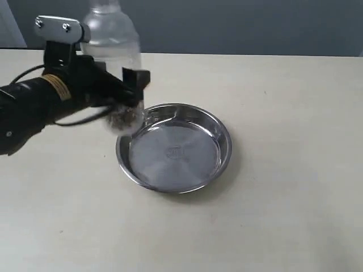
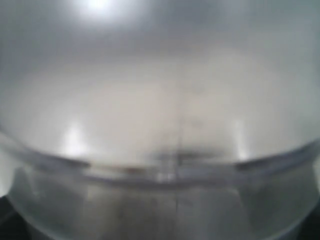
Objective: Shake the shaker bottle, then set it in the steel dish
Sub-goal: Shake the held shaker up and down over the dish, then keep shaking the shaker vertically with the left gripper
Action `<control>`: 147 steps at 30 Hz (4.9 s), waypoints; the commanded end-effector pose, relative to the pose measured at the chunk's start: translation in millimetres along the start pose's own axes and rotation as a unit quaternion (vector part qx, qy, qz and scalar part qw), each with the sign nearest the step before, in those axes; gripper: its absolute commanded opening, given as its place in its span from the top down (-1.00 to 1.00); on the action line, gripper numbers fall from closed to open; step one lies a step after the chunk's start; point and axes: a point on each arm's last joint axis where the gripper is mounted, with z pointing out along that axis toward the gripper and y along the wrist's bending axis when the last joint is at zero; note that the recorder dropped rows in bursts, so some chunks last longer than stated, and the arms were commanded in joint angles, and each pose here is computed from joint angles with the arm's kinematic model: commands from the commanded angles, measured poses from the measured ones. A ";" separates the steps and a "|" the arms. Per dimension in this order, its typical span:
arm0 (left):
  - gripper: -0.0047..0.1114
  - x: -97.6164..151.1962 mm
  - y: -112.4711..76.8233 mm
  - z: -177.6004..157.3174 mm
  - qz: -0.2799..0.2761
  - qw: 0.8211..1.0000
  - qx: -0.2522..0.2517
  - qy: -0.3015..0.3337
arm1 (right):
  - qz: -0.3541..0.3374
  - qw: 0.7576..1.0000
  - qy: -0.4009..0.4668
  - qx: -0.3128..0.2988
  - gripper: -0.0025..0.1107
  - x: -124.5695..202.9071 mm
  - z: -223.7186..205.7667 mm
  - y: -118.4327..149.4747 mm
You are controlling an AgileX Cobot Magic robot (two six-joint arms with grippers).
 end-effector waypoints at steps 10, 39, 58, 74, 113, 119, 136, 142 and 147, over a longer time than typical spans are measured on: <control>0.91 6.5 -13.9 6.4 -0.163 0.985 -0.062 -0.012 | 0.001 1.000 -0.005 -0.001 0.97 -0.1 -0.1 0.2; 0.91 -35.1 -48.0 8.2 0.055 0.996 0.074 -0.020 | 0.002 1.000 -0.005 -0.001 0.97 -0.2 -0.1 0.1; 0.91 -91.4 -74.5 -31.6 0.124 0.966 0.135 -0.183 | 0.002 1.000 -0.005 -0.001 0.97 -0.2 -0.1 0.1; 0.91 -62.1 -63.3 -21.4 0.080 0.986 0.112 -0.095 | 0.002 1.000 -0.005 -0.001 0.97 -0.2 -0.1 0.1; 0.91 26.4 -49.1 12.4 0.045 0.990 0.132 0.021 | -0.002 1.000 -0.005 0.000 0.97 -0.2 -0.1 0.0; 0.91 -82.8 -77.8 -36.2 0.107 0.950 0.205 -0.207 | -0.001 1.000 -0.005 -0.001 0.97 -0.2 -0.1 0.0; 0.91 33.2 -51.7 21.0 0.017 0.988 0.142 0.051 | 0.000 1.000 -0.005 -0.001 0.97 -0.1 -0.1 0.1; 0.91 -88.3 -76.0 -35.7 0.163 0.952 0.181 -0.185 | 0.000 1.000 -0.005 -0.001 0.97 -0.1 -0.1 0.1; 0.91 -7.3 -57.5 8.7 0.060 0.991 0.114 -0.019 | 0.000 1.000 -0.005 -0.001 0.97 -0.1 -0.1 0.1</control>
